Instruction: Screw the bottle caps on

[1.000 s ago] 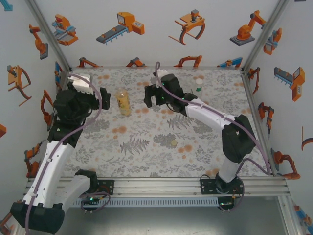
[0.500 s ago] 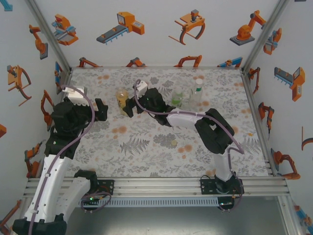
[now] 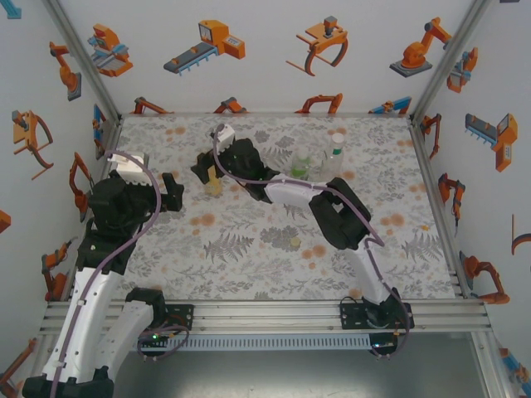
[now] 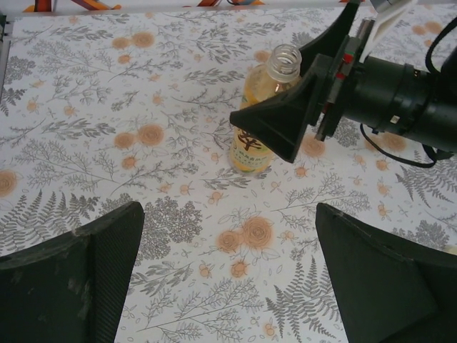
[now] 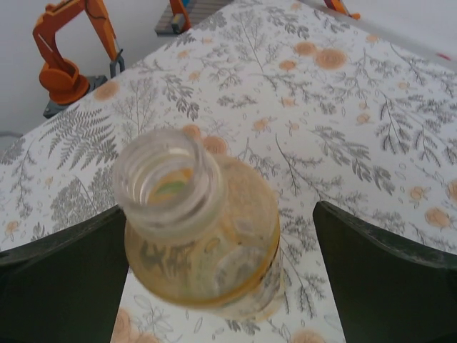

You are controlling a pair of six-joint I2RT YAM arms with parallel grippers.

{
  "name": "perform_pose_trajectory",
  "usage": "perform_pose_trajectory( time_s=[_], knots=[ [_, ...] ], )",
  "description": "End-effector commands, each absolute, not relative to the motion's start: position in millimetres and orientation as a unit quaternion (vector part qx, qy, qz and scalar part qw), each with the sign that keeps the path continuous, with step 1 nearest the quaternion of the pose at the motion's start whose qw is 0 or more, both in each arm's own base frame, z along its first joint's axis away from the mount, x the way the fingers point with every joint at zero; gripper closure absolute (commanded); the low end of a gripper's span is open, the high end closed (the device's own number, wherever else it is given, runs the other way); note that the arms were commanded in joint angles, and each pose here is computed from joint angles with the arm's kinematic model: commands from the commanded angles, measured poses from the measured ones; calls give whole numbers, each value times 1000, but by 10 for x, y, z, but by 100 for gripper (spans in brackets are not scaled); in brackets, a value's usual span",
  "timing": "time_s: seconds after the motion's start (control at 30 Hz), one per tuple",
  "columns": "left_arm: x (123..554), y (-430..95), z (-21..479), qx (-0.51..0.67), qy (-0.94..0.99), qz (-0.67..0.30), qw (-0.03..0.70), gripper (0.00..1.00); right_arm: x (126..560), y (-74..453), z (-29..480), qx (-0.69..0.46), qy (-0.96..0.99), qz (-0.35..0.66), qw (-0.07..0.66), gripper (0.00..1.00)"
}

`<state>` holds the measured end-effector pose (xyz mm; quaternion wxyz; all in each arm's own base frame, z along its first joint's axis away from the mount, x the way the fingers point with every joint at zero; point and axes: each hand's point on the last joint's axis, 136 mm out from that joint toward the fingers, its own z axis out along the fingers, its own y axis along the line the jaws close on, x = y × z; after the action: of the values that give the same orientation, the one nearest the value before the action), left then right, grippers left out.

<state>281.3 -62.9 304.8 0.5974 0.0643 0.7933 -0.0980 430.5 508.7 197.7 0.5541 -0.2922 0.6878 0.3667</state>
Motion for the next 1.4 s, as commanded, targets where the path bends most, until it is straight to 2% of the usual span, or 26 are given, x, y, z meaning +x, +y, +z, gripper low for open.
perform_pose_trajectory(
  time_s=[0.0, 0.17, 0.4, 0.53, 0.83, 1.07, 1.27, 1.37],
  knots=[
    [2787, -663, 3076, 71, 790, -111, 599, 3, 4317, 5202, 2014, -290, 684, 377, 553, 11],
    [2786, -680, 3073, 74, 790, -114, 598, 3, 4319, 5230, 1969, -291, 686, 377, 550, 18],
    [2776, -765, 3071, 93, 787, -131, 596, 3, 4250, 5220, 2050, -298, 681, 380, 550, 42],
    [2762, -849, 3097, 108, 779, -151, 599, 3, 4186, 5161, 2169, -302, 678, 379, 553, 50],
    [2741, -1082, 3202, 144, 759, -212, 598, 3, 3821, 4773, 2604, -316, 674, 369, 557, 56],
    [2585, -1453, 3360, 222, 704, -307, 601, 3, 3315, 4337, 2945, -339, 667, 384, 541, 58],
    [2525, -1687, 3496, 250, 665, -379, 593, 0, 2923, 3913, 3244, -349, 664, 384, 539, 63],
    [2444, -1858, 3518, 284, 646, -406, 581, 3, 2712, 3702, 3387, -357, 659, 384, 539, 65]
  ],
)
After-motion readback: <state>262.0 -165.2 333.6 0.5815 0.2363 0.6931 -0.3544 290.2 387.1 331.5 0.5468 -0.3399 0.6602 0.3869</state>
